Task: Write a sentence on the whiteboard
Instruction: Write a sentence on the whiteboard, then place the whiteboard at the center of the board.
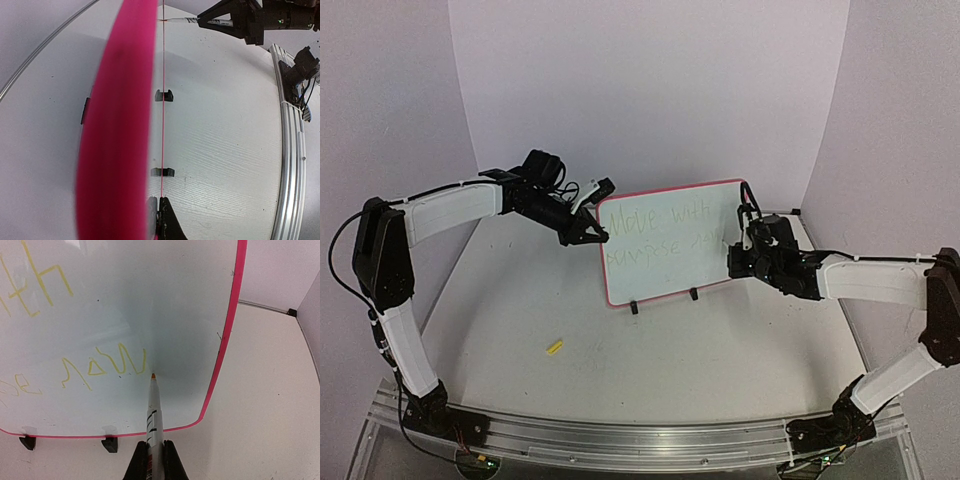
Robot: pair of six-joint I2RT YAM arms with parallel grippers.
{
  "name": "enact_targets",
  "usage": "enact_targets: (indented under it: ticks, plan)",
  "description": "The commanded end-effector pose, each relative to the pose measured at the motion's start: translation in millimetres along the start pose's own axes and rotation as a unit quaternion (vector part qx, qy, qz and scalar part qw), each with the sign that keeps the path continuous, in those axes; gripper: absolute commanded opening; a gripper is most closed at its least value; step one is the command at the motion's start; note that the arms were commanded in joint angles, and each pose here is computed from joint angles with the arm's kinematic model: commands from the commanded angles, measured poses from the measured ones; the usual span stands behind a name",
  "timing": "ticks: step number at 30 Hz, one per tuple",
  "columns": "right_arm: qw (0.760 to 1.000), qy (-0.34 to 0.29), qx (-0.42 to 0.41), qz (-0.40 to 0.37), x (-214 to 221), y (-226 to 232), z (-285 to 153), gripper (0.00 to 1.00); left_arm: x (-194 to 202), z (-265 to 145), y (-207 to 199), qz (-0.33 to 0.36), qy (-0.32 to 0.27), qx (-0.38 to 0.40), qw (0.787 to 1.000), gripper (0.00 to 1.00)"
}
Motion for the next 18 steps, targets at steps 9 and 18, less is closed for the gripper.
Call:
enact_targets:
  ticks: [9,18]
  plan:
    - [1.000,-0.028,-0.007,0.013,-22,-5,-14,0.00,11,-2,16,0.017,0.025,-0.057,0.998,0.00]
    - [0.999,-0.022,-0.041,0.020,-15,-21,-81,0.00,9,-1,19,0.010,0.021,-0.063,0.998,0.03]
Point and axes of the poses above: each gripper's point midway between its finger pads, its own z axis out along the fingers, its own y axis along the line the jaws close on, x = y × z, the point moved 4 cm from there along -z, back along the fingers, and after that the axes turned 11 degrees about -z, right-handed, at the moved point
